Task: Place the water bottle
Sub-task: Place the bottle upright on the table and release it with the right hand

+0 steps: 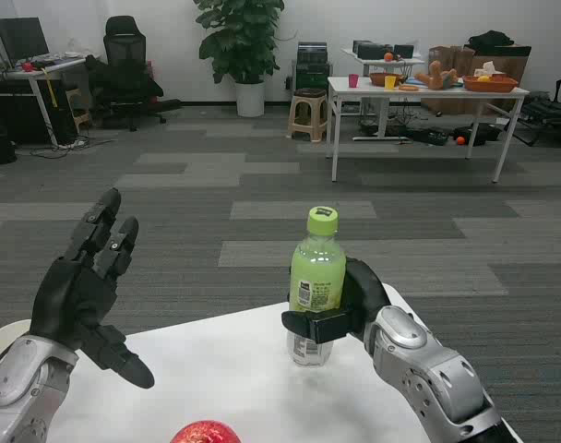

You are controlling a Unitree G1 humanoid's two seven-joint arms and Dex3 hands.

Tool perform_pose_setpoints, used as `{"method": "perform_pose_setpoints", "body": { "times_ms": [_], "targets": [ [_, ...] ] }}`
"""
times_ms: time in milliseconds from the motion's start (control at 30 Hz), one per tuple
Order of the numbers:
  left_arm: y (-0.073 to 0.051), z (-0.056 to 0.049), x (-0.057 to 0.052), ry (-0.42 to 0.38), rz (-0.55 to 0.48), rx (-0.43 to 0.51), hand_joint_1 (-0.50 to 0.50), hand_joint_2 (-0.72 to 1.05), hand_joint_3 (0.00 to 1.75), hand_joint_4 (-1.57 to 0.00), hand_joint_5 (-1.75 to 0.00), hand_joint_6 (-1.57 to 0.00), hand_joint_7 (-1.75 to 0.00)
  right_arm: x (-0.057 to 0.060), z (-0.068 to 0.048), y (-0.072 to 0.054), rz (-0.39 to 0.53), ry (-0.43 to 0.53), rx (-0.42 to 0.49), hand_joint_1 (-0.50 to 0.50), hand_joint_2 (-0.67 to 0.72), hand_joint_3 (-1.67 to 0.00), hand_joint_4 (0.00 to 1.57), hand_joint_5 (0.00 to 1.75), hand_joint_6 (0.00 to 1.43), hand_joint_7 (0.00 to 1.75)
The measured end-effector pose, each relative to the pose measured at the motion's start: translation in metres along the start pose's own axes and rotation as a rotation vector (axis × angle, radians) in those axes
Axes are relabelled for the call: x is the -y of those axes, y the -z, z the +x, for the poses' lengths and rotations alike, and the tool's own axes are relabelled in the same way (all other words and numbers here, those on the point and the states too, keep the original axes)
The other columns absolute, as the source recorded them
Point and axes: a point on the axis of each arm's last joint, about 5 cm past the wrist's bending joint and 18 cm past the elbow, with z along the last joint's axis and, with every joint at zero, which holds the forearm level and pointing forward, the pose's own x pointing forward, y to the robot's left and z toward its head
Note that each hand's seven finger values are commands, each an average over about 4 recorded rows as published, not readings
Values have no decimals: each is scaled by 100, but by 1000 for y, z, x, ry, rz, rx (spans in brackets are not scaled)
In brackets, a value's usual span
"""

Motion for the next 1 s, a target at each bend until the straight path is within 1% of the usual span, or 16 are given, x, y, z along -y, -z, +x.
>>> {"method": "perform_pose_setpoints", "body": {
  "times_ms": [133, 367, 500, 567, 633, 767, 833, 900, 1000],
  "targets": [
    [0, 0, 1, -3, -12, 3, -49, -28, 9, 0, 0, 0, 0, 0, 0, 0, -4, -19, 1, 33, -3, -135, 31, 126, 51, 154],
    [0, 0, 1, -3, -17, 2, -48, -28, 9, 0, 0, 0, 0, -1, 1, -2, -4, -29, 10, 33, -3, -135, 34, 126, 51, 154],
    [0, 0, 1, -3, -17, 2, -49, -28, 9, 0, 0, 0, 0, -1, 1, -3, -5, -31, 14, 33, -3, -135, 32, 126, 51, 154],
    [0, 0, 1, -3, -17, 2, -48, -28, 9, 0, 0, 0, 0, -1, 1, -3, -5, -31, 15, 33, -3, -135, 34, 126, 51, 154],
    [0, 0, 1, -3, -17, 2, -48, -28, 9, 0, 0, 0, 0, -1, 1, -3, -5, -31, 15, 33, -3, -135, 34, 126, 53, 154],
    [0, 0, 1, -3, -17, 2, -50, -28, 9, 0, 0, 0, 0, -1, 1, -3, -12, -35, 15, 33, -3, -135, 34, 126, 54, 154],
    [0, 0, 1, -3, -17, 2, -49, -28, 9, 0, 0, 0, 0, 0, 1, -3, -30, -38, 18, 33, -3, -135, 34, 126, 56, 154],
    [0, -1, 1, -4, -17, 1, -48, -28, 9, 0, 0, 0, 0, 1, 1, -4, -60, -46, 32, 33, -3, -135, 34, 126, 57, 154],
    [1, -2, 1, -6, -18, -2, -48, -28, 9, 0, 0, 0, 0, 2, 2, -5, -85, -68, 85, 33, -3, -135, 34, 124, 57, 154]
  ]
}}
